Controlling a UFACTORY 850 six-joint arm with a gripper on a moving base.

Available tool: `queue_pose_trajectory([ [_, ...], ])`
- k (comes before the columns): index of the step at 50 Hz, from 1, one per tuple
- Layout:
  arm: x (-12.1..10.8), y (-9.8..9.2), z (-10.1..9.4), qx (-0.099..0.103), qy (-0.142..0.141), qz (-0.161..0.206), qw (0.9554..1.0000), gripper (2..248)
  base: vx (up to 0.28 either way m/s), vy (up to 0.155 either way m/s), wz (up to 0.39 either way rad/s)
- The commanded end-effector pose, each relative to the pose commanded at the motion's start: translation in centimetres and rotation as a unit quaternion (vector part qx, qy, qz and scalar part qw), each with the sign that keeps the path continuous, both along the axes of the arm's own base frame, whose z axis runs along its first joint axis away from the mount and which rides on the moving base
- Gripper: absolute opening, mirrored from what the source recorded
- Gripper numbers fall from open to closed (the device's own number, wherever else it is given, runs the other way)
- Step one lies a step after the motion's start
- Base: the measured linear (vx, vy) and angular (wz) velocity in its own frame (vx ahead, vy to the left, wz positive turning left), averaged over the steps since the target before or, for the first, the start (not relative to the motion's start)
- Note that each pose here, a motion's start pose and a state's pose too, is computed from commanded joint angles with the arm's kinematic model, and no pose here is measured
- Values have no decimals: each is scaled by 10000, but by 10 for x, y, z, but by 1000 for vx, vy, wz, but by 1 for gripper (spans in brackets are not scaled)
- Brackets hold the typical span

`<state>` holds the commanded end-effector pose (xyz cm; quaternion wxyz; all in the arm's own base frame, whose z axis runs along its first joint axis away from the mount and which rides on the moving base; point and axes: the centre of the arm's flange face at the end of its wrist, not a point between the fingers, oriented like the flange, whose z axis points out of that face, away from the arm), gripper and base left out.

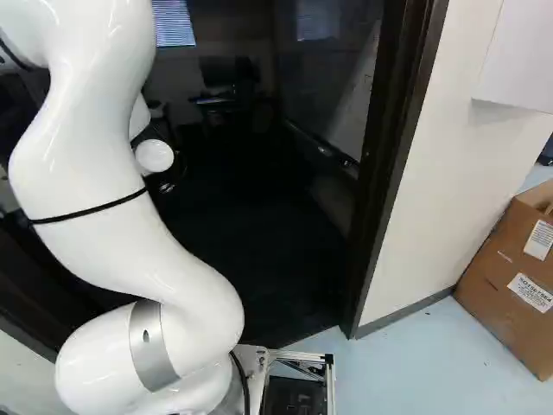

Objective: Open the door and move inside

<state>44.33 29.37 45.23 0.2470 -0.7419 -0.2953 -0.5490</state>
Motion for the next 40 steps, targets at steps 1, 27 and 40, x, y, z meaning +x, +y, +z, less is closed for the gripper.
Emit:
queue_pose_trajectory([
  [1,0,-2,0,8,8,-32,10000,247,0,0,0],
  [27,-5,-50,2,200,162,-722,9971,247,0,0,0],
  [40,-8,-73,3,305,229,-1081,9934,247,0,0,0],
])
